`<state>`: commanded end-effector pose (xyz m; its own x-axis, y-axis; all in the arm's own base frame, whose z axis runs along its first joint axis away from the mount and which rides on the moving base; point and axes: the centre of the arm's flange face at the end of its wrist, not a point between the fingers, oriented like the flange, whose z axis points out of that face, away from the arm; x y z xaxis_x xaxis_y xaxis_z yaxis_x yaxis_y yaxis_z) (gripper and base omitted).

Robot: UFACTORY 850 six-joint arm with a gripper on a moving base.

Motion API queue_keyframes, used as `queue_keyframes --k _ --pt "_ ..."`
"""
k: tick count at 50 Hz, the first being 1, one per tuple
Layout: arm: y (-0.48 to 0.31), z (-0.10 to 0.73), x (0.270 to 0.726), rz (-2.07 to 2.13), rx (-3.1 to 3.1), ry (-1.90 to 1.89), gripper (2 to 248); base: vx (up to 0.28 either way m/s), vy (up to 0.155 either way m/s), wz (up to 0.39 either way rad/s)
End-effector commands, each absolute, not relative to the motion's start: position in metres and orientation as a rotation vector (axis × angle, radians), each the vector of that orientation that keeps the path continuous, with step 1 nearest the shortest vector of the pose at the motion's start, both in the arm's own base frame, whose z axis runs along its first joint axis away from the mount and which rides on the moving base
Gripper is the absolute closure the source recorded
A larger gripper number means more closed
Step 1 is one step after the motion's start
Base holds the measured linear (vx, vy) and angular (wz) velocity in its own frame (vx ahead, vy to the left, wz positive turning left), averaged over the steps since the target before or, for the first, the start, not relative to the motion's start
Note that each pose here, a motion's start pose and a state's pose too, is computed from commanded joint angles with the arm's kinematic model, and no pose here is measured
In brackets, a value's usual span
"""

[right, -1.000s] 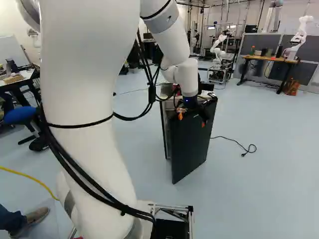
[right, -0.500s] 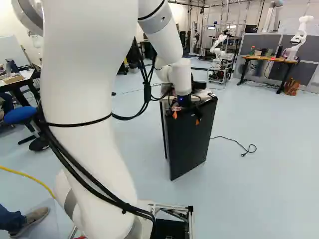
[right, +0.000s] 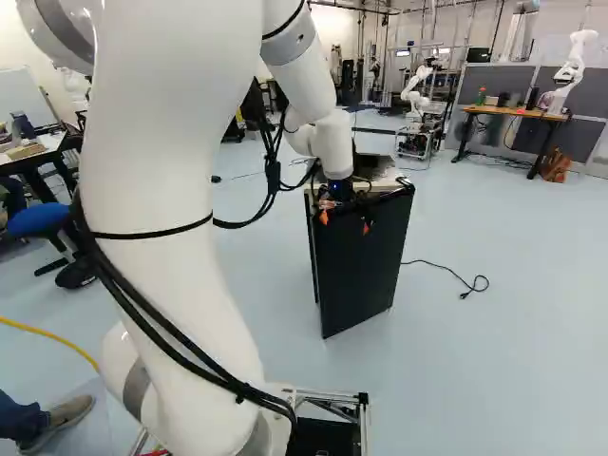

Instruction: Grab a drink from the fridge

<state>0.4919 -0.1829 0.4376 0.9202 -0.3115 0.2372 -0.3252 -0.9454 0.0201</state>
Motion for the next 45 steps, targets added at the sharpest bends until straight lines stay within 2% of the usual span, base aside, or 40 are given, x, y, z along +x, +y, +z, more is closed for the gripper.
queue_keyframes --k 45 --pt "-0.188 0.401 0.518 0.464 2.993 -0.447 3 0.000 0.000 0.000"
